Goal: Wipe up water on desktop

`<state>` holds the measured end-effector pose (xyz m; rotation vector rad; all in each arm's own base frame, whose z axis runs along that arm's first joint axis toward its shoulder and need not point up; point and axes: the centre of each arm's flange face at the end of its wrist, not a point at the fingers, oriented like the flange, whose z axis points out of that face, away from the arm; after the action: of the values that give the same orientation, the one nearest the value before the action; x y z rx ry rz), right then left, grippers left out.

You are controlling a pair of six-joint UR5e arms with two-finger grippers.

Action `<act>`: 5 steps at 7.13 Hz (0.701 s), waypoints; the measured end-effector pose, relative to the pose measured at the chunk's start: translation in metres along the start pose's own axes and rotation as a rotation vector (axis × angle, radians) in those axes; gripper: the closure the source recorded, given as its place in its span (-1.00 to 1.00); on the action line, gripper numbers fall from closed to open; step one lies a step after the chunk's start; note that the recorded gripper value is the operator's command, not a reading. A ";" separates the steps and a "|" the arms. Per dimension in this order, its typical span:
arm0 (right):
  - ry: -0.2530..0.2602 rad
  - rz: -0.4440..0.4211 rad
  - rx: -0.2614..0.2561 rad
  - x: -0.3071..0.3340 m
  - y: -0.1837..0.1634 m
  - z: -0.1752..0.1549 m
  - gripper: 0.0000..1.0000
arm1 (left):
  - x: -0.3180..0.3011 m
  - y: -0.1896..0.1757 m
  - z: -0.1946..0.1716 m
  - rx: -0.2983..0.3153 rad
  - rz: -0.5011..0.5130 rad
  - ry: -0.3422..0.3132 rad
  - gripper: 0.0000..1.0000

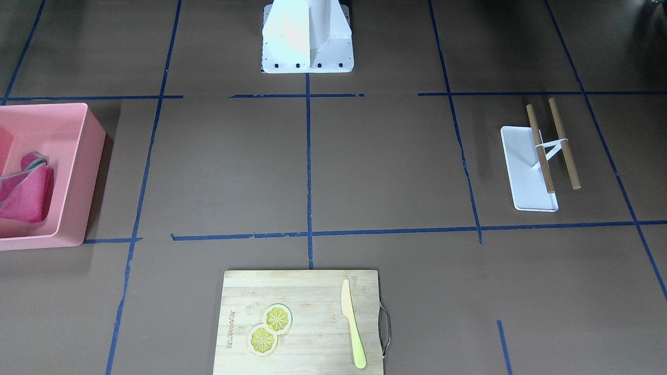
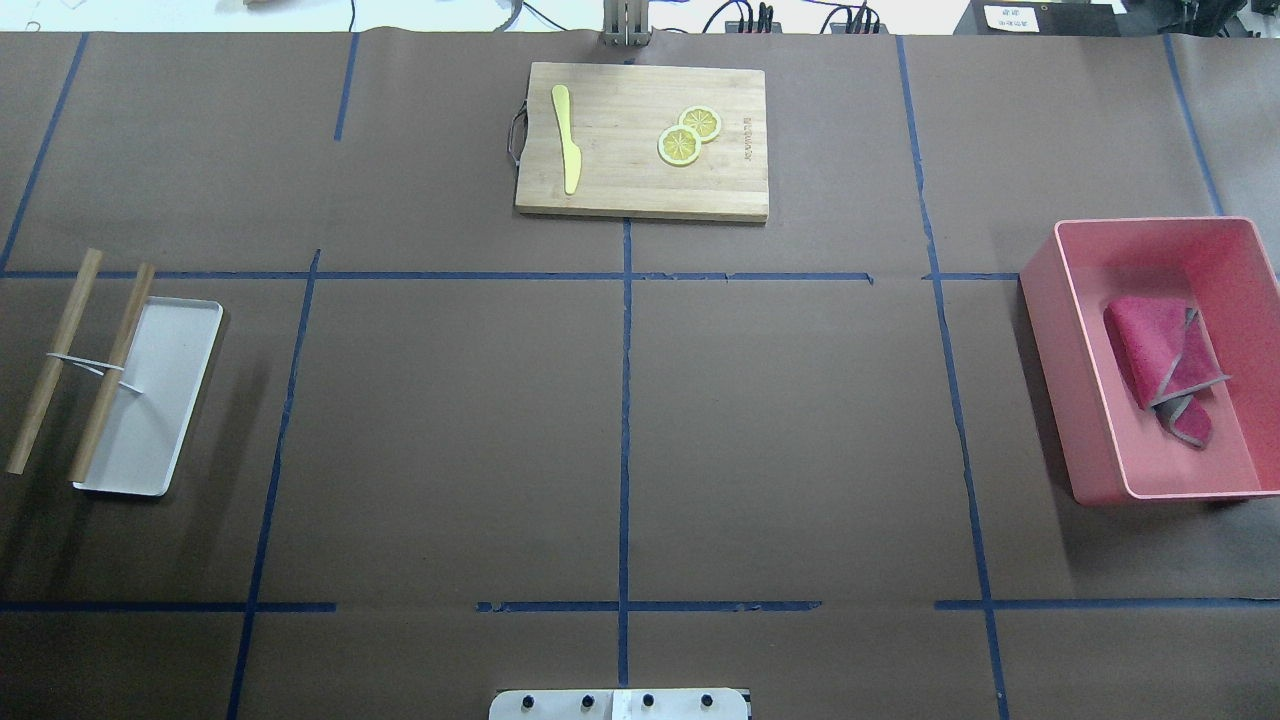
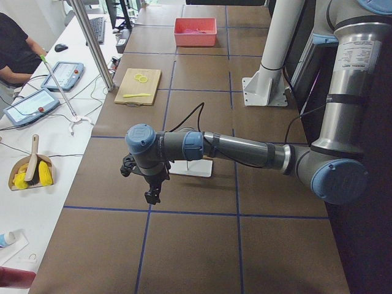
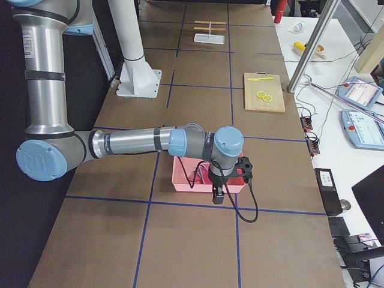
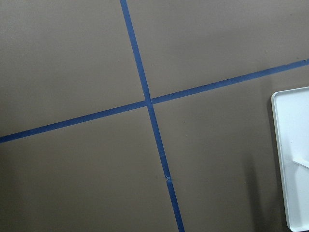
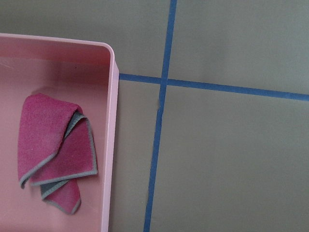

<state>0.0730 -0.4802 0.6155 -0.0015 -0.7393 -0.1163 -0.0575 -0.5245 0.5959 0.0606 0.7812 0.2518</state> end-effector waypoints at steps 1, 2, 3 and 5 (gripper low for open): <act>-0.002 0.003 -0.003 0.001 0.003 0.002 -1.00 | 0.000 0.000 0.000 0.003 0.004 0.003 -1.00; -0.003 0.005 -0.005 0.002 0.004 0.003 -1.00 | 0.001 0.000 -0.001 0.006 0.005 0.005 -1.00; -0.004 0.005 -0.005 0.002 0.004 0.003 -1.00 | 0.001 0.000 -0.001 0.007 0.003 0.003 -1.00; -0.005 0.003 -0.002 0.001 0.004 0.002 -1.00 | 0.000 0.001 -0.001 0.004 0.000 -0.003 -1.00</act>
<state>0.0726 -0.4759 0.6180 -0.0052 -0.7439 -0.1145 -0.0582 -0.5236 0.5956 0.0647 0.7789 0.2505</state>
